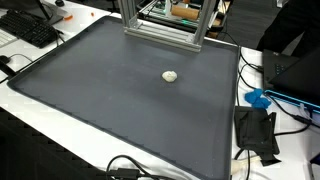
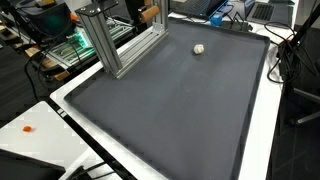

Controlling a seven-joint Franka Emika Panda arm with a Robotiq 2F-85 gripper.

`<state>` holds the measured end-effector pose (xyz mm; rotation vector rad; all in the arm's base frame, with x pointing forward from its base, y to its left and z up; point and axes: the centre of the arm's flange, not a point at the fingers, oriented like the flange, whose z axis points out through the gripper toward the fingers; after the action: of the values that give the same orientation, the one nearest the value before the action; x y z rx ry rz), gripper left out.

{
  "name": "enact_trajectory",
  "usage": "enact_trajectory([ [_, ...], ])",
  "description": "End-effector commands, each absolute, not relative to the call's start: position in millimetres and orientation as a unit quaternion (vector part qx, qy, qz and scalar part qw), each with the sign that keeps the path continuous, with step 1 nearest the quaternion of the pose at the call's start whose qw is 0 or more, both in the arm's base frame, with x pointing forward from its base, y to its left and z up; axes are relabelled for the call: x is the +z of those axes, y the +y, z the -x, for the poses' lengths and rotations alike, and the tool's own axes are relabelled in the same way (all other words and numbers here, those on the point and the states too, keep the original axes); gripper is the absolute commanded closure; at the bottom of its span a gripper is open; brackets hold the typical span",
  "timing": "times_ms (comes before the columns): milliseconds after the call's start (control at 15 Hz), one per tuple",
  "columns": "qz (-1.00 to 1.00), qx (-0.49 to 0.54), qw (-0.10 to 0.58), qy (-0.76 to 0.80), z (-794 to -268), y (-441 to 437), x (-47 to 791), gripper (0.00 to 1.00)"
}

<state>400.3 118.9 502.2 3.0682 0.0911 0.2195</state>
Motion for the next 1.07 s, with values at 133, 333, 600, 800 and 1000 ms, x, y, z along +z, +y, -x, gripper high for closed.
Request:
enact_trajectory([
  [133, -0.996, 0.053, 0.005, 0.07, -329, 138, 500, 0.0],
  [333, -0.995, 0.045, 0.011, 0.089, -313, 147, 494, 0.0],
  [600, -0.995, 0.037, 0.02, 0.094, -302, 153, 489, 0.0],
  [800, -0.995, 0.027, 0.017, 0.093, -297, 155, 485, 0.0],
  [1000, -0.996, 0.028, 0.013, 0.089, -294, 155, 480, 0.0],
])
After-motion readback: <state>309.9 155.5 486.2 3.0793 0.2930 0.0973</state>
